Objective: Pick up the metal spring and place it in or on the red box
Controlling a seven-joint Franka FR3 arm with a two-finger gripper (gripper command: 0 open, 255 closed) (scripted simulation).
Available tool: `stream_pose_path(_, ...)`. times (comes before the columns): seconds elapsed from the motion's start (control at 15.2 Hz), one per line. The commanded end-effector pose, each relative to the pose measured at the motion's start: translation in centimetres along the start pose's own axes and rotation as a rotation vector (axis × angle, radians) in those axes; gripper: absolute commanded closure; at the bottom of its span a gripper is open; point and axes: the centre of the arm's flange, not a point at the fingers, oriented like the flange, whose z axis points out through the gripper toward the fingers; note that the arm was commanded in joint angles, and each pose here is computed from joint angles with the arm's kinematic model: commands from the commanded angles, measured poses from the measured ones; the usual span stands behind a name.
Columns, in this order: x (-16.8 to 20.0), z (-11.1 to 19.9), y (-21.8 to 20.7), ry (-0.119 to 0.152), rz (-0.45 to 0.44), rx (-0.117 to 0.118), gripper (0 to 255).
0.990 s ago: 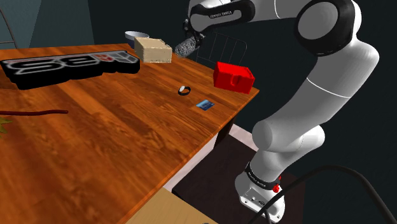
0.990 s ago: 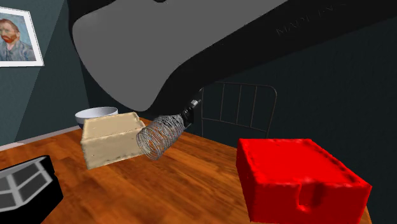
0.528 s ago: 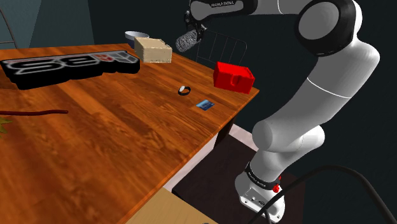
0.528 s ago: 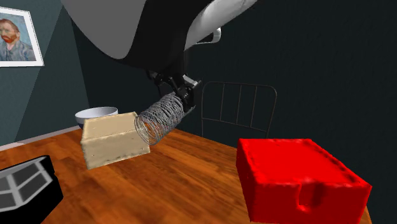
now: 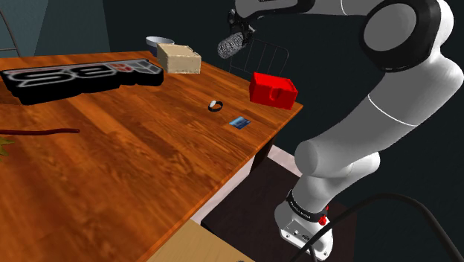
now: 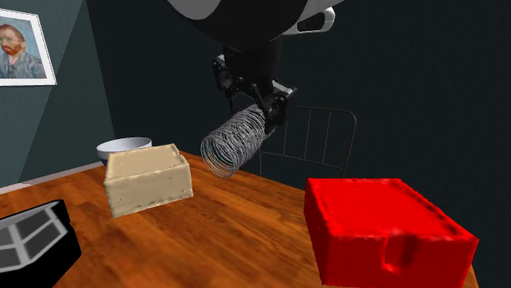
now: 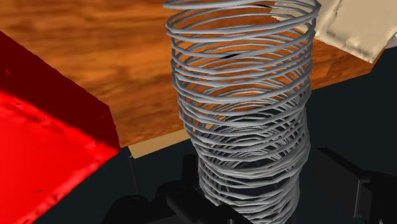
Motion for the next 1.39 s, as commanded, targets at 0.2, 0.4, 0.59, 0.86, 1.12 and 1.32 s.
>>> stream_pose_path(0.2, 3.3, -1.9, 5.3, -0.001, -0.001, 0.002, 255)
stream_pose_path(0.4, 5.3, -2.9, 8.6, -0.001, -0.001, 0.002, 255)
stream_pose_path(0.59, 7.3, -3.9, 11.8, -0.001, -0.001, 0.002, 255)
stream_pose_path(0.86, 10.0, -5.3, 16.1, -0.001, -0.001, 0.002, 255)
stream_pose_path(1.12, 9.8, -4.3, 17.6, -0.001, -0.001, 0.002, 255)
stream_pose_path(1.32, 9.0, -3.0, 18.2, -0.001, -0.001, 0.002, 255)
